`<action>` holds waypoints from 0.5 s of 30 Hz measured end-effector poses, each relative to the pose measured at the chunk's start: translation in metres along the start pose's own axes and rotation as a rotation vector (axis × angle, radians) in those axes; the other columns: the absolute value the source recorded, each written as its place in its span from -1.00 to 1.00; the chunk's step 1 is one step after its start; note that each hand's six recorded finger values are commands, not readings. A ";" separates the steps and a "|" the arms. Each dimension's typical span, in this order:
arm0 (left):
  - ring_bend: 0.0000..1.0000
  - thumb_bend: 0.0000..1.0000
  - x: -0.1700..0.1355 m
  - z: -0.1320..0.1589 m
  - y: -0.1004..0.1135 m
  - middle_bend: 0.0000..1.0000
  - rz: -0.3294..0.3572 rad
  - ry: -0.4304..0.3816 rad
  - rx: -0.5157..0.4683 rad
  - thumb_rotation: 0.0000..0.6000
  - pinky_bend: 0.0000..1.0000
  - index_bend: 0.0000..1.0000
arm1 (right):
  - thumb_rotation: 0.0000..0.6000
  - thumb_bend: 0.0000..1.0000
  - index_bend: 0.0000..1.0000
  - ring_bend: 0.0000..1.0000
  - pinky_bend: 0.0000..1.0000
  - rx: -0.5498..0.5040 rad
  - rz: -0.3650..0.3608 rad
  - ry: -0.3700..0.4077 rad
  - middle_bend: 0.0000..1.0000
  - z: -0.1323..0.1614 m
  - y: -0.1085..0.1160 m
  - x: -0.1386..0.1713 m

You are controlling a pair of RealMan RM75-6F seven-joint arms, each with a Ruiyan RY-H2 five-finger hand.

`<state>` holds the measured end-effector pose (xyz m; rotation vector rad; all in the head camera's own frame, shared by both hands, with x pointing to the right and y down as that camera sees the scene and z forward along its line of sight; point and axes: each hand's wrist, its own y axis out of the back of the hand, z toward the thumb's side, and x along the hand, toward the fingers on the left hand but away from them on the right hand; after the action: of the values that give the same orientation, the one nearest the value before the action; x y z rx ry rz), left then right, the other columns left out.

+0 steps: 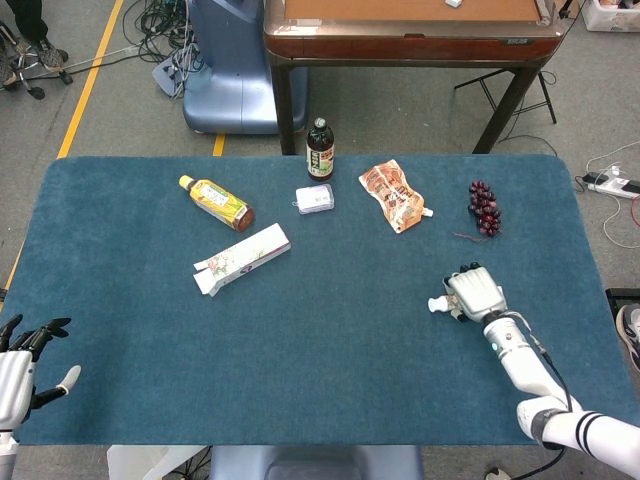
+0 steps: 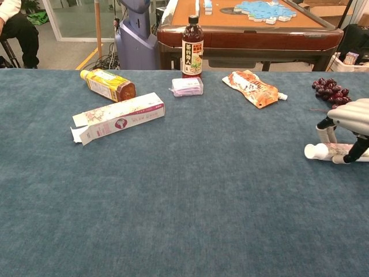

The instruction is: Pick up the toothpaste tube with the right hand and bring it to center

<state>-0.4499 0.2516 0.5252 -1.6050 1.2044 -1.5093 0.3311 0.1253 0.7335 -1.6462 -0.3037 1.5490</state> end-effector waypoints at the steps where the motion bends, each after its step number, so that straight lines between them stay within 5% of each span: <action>1: -0.34 -0.56 0.000 -0.001 0.000 -0.28 0.001 0.001 0.000 1.00 -0.92 -0.57 | 1.00 -0.38 0.00 -0.42 -0.49 -0.007 -0.004 0.007 -0.04 0.004 0.003 -0.001; 6: -0.34 -0.56 -0.001 -0.004 0.000 -0.28 0.001 0.009 0.000 1.00 -0.92 -0.57 | 1.00 -0.38 -0.01 -0.42 -0.49 -0.031 -0.004 0.040 -0.07 0.023 0.014 -0.007; 12: -0.34 -0.56 -0.004 -0.007 -0.001 -0.28 -0.002 0.016 -0.002 1.00 -0.92 -0.57 | 0.96 -0.46 -0.43 -0.51 -0.48 -0.036 0.022 0.063 -0.35 0.041 0.018 -0.008; 15: -0.34 -0.56 -0.004 -0.008 -0.001 -0.28 -0.002 0.016 -0.002 1.00 -0.92 -0.57 | 0.88 -0.50 -0.48 -0.52 -0.48 -0.035 0.019 0.054 -0.38 0.039 0.020 -0.008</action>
<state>-0.4570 0.2566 0.5259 -1.5991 1.2138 -1.5255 0.2866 0.1233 0.7294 -1.7199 -0.2889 1.5185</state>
